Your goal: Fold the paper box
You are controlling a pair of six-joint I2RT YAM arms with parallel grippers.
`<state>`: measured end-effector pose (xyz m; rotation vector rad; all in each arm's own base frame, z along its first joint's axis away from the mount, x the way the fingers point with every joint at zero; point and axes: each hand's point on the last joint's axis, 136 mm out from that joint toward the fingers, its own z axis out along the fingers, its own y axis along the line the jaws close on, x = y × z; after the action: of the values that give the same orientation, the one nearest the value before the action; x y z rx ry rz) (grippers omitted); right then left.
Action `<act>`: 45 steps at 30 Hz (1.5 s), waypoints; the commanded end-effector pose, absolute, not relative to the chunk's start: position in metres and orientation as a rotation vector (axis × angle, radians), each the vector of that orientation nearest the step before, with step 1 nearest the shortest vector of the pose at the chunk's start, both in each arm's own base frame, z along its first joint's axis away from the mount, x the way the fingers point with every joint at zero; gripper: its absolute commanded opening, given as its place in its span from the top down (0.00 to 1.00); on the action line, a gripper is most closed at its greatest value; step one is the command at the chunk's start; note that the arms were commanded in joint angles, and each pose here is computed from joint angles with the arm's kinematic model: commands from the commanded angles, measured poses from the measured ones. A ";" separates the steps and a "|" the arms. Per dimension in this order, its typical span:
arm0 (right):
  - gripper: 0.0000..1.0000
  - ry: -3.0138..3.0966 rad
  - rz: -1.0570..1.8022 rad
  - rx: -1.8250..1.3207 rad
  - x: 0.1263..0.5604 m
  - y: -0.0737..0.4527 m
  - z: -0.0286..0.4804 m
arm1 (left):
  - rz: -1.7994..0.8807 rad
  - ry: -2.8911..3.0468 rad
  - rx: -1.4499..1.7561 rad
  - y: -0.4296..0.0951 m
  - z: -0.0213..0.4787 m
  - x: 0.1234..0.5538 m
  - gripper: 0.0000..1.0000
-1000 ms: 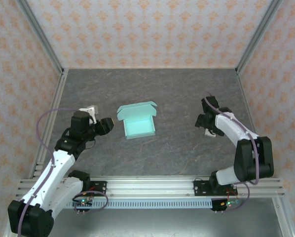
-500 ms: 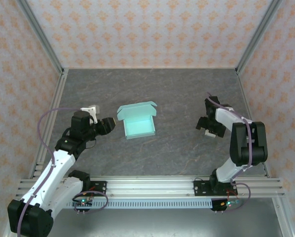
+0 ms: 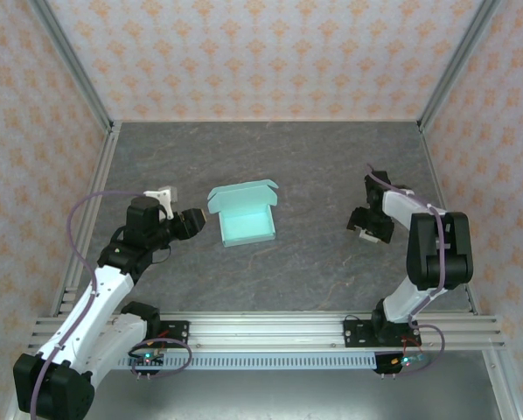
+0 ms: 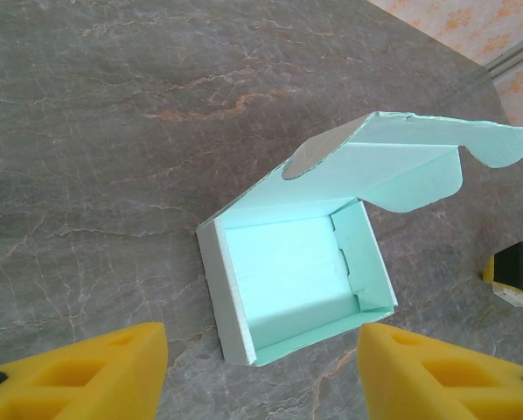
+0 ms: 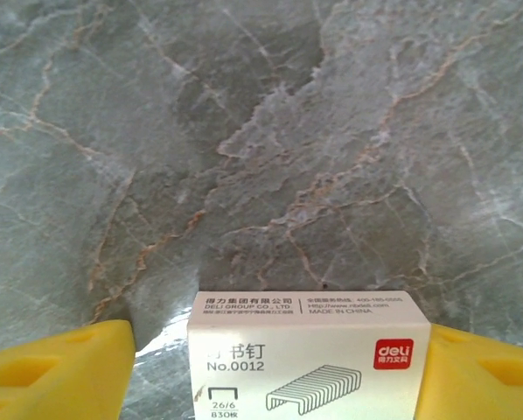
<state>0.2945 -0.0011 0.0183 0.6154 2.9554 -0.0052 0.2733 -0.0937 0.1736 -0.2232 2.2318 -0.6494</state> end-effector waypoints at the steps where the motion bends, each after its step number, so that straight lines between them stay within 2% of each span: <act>1: 0.25 2.928 0.022 0.608 0.300 -0.001 0.025 | -0.655 2.212 -0.169 -0.098 0.177 0.274 0.40; 10: 0.37 2.922 -0.017 0.620 0.302 -0.005 0.024 | -0.652 2.210 -0.170 -0.098 0.178 0.274 0.40; 21: 0.46 2.819 0.128 0.561 0.294 0.019 0.066 | -0.578 2.234 -0.243 -0.086 0.165 0.276 0.40; 29: 0.46 2.753 0.210 0.254 0.273 0.118 0.106 | -0.544 2.316 -0.327 -0.080 0.143 0.289 0.38; 35: 0.47 2.683 0.246 -0.022 0.268 0.216 0.122 | -0.514 2.311 -0.380 -0.067 0.137 0.293 0.37; 40: 0.47 2.673 0.294 -0.196 0.273 0.293 0.118 | -0.474 2.298 -0.395 -0.059 0.134 0.290 0.36; 45: 0.47 2.690 0.312 -0.265 0.283 0.336 0.106 | -0.439 2.288 -0.391 -0.054 0.135 0.287 0.36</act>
<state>0.2726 0.3277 0.1055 -0.2913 2.7090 0.3320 0.2845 -0.0636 0.1300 -0.3799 2.3261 -0.4872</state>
